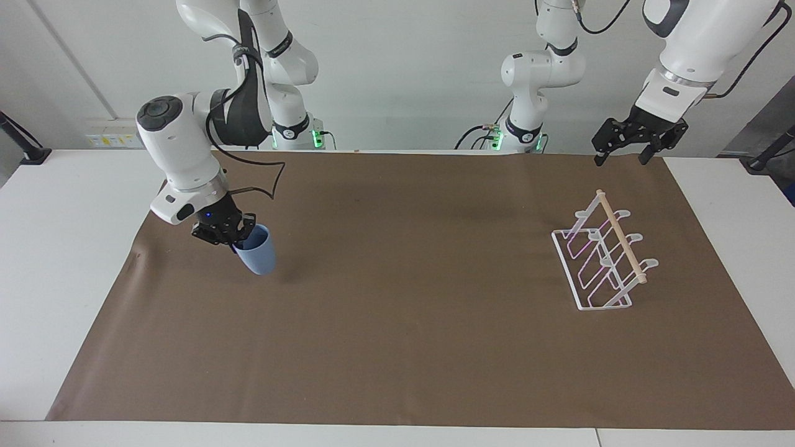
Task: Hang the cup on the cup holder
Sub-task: 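Lift the cup with the right gripper and carry it toward the left gripper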
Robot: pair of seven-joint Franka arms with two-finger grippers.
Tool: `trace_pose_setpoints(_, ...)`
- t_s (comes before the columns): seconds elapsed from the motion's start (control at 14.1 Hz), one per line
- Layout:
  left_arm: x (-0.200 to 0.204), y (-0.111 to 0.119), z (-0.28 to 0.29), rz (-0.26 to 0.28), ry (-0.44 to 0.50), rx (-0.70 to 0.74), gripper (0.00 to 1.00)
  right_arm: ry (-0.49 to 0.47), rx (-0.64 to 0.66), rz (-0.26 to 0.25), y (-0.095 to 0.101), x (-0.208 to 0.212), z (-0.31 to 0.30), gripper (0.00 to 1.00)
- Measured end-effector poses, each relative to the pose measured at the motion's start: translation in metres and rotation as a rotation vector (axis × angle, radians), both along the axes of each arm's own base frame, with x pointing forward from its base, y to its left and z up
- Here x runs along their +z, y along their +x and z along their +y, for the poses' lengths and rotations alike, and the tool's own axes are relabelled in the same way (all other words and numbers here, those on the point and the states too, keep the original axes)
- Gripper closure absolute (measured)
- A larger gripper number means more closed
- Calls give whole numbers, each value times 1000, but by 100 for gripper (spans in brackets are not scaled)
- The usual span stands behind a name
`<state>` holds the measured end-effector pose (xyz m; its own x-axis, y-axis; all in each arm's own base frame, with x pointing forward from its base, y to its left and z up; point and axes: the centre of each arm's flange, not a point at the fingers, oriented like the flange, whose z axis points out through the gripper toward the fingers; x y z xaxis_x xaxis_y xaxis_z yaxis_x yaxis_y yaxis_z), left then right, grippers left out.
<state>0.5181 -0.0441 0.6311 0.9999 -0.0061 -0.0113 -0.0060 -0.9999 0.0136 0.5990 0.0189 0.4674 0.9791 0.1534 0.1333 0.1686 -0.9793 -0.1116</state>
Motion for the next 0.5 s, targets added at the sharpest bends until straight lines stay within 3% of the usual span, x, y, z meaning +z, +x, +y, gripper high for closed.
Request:
trace_pose_setpoints(0.35, -7, -2, 0, 20, -4, -5, 0, 353, -52, -24, 7, 58, 47, 94)
trace_pose_setpoints(0.5, -7, -4, -2, 33, -81, 30, 0, 468, -20, -26, 4, 73, 89, 94)
